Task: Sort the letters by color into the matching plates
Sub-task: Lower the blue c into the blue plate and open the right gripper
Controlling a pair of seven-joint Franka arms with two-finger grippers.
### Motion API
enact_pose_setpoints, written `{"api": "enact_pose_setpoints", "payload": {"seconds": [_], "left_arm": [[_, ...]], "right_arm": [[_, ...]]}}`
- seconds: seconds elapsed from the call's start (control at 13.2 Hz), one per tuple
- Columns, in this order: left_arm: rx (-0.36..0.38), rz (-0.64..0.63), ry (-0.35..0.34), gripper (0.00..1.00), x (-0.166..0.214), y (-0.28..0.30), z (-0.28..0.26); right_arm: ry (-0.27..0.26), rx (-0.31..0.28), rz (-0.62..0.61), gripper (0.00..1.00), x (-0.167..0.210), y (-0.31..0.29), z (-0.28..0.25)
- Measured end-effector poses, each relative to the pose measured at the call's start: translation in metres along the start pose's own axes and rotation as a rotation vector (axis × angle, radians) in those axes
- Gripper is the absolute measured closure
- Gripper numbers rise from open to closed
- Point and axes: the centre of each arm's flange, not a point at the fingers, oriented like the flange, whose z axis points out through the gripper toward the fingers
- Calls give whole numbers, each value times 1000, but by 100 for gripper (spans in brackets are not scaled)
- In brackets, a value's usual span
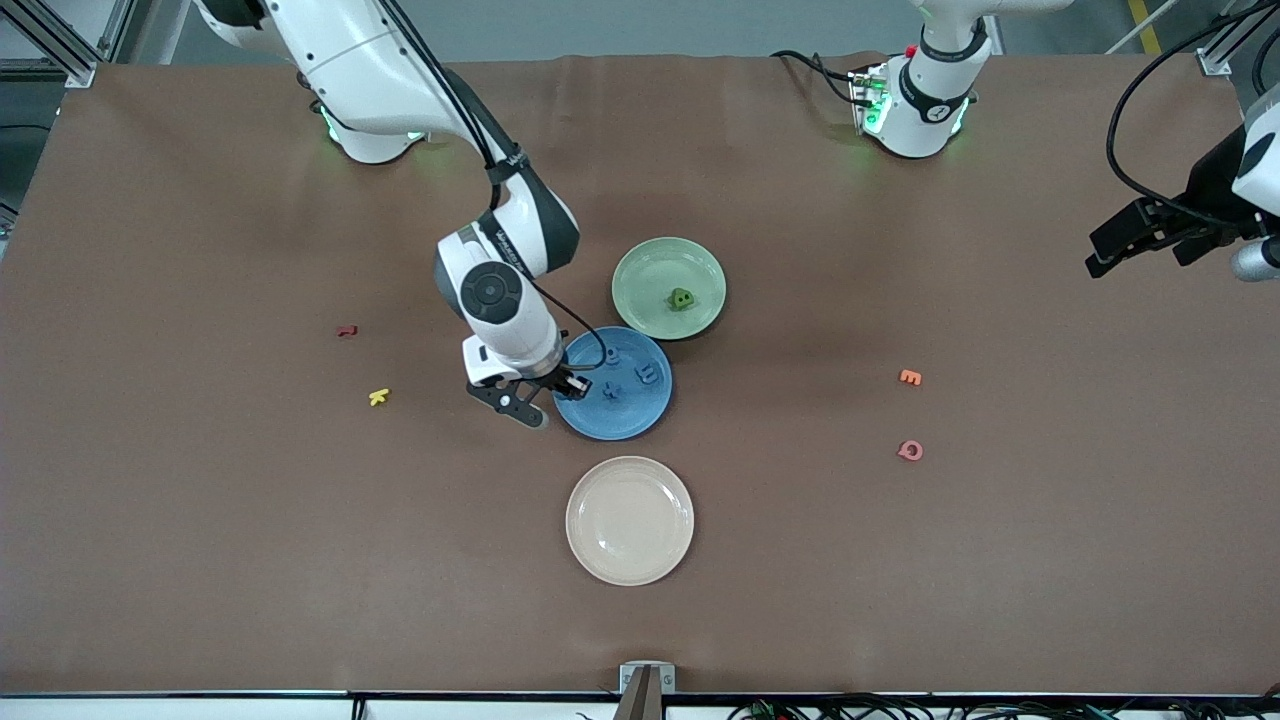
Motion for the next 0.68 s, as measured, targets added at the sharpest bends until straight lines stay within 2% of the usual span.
{"api": "enact_pose_setpoints", "payload": {"seconds": [0.3,0.68], "left_arm": [[4,29,-16,0,-11,15,-4],[14,65,-31,0,-15,14,-3]], "right_arm": [[-6,-7,8,65,-7,-5,6],[-35,-62,24,65,-15,-1,16]]}}
